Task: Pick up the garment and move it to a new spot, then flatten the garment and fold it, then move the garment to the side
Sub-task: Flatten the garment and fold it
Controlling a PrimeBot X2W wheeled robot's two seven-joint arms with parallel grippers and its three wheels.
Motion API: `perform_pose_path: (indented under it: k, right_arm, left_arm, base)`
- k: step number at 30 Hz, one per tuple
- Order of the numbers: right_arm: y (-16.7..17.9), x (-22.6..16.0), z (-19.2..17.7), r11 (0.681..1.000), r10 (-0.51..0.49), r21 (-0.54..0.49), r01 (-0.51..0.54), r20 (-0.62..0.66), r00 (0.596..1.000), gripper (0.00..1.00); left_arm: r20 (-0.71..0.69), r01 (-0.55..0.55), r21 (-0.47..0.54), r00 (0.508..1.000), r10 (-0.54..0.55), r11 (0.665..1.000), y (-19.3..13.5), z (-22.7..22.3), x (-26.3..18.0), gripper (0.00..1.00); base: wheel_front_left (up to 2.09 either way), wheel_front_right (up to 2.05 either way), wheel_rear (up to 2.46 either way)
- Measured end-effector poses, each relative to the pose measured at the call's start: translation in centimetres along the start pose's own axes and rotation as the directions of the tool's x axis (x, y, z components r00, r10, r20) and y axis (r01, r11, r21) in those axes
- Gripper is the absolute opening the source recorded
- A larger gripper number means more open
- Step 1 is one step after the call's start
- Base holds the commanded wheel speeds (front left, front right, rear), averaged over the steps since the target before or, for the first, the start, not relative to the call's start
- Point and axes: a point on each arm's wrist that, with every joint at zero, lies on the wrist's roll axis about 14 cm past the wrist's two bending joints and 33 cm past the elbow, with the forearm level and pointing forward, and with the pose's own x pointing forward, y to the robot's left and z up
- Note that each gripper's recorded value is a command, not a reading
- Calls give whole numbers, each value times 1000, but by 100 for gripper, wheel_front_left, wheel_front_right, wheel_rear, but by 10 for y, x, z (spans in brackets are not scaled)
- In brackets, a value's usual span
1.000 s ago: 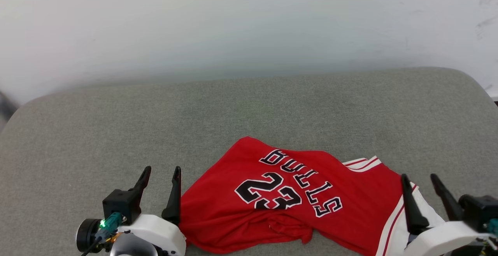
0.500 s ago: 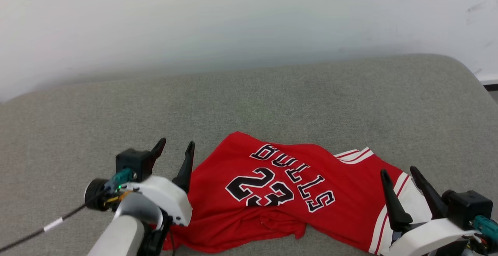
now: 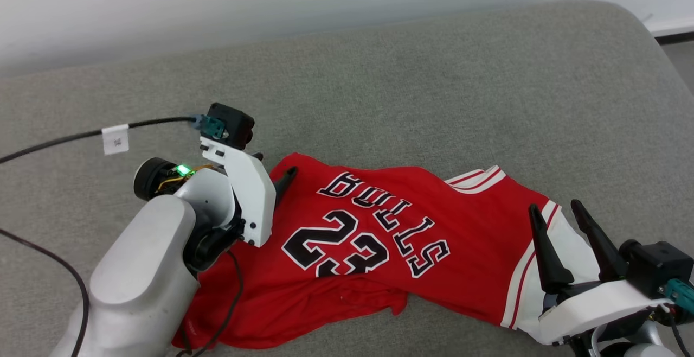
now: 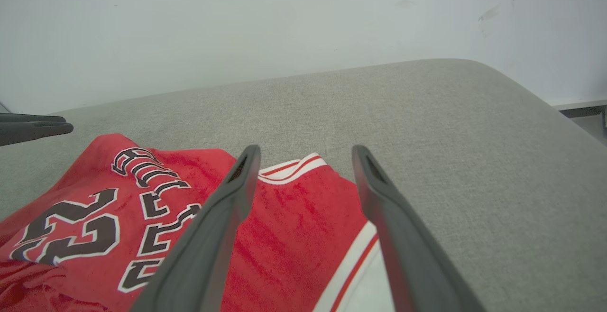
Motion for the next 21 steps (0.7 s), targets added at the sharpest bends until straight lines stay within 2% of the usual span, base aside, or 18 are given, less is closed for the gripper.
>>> perform_pose_path:
  k: [4, 8, 12, 13, 14, 15, 16, 17, 21]
  right_arm:
    - [-8, 5, -10, 999, -27, 21, 27, -18, 999, 100]
    - [-16, 7, -21, 998, -53, 44, 55, -41, 998, 100]
    - [-23, 7, -31, 995, -74, 61, 78, -63, 995, 100]
    - [-23, 8, -32, 995, -77, 61, 81, -65, 995, 100]
    - [-24, 8, -33, 995, -79, 61, 83, -65, 995, 100]
    - [-25, 9, -33, 994, -81, 65, 85, -63, 995, 100]
    - [-25, 9, -34, 994, -82, 70, 86, -64, 995, 100]
    - [-25, 9, -35, 994, -81, 71, 86, -64, 995, 100]
    - [-25, 9, -34, 992, -83, 94, 88, -54, 995, 100]
  left_arm:
    - [-180, 23, -1, 983, -23, 1000, 5, -28, 19, 100]
    - [-345, 38, -23, 938, -44, 999, 10, -60, 29, 100]
    - [-437, 61, -40, 896, -72, 997, 7, -72, 34, 100]
    - [-451, 67, -39, 889, -77, 997, 6, -73, 35, 84]
    - [-460, 71, -47, 884, -85, 996, 5, -74, 35, 58]
    - [-470, 72, -53, 878, -88, 996, 4, -76, 35, 26]
    - [-474, 74, -51, 876, -89, 996, 4, -76, 35, 5]
    - [-475, 72, -46, 876, -86, 996, 5, -76, 35, 0]
    - [-435, 67, -7, 898, -63, 998, 5, -73, 35, 0]
  base:
    - [0, 0, 0]
    - [0, 0, 0]
    - [0, 0, 0]
    - [0, 0, 0]
    - [0, 0, 0]
    - [0, 0, 0]
    - [0, 0, 0]
    - [0, 0, 0]
    - [0, 0, 0]
